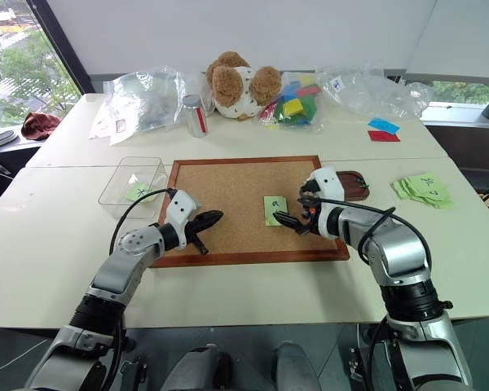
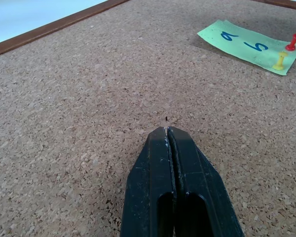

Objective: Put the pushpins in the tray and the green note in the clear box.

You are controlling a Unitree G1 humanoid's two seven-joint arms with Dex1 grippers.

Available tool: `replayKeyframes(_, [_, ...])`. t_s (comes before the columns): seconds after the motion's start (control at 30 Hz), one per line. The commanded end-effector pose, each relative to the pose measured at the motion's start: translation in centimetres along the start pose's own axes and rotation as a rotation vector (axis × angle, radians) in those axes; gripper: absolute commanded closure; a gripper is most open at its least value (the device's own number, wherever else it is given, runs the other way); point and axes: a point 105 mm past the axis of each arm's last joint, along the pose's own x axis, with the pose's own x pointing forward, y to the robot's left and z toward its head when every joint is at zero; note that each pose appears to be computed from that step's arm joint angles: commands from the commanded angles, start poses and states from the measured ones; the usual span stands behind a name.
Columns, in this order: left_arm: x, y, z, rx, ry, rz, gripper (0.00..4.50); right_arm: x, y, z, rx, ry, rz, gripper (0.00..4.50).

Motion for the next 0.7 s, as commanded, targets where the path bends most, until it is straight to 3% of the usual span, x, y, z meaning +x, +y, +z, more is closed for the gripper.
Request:
replayKeyframes(0.03, [-0.3, -1.0, -2.9, -0.041, 0.104, -0.028, 4.5, 0.0, 0.3, 0.9, -0.086, -0.032, -0.011, 1.8])
replayKeyframes(0.3, [-0.3, -0.9, -2.9, -0.041, 0.106, -0.024, 4.5, 0.0, 1.0, 0.4, -0.137, -0.032, 0.01, 1.8])
replayKeyframes(0.37, [-0.3, -0.9, -2.9, -0.041, 0.106, -0.024, 4.5, 0.1, 1.1, 0.1, -0.141, -0.029, 0.015, 2.4])
replayKeyframes(0.5, [-0.3, -0.9, -2.9, -0.04, 0.105, -0.023, 4.5, 0.0, 1.3, -0.2, -0.144, -0.019, 0.022, 4.11])
replayKeyframes(0.7, [-0.3, -1.0, -2.9, -0.04, 0.105, -0.025, 4.5, 0.0, 1.2, -0.6, -0.141, 0.0, 0.018, 4.11])
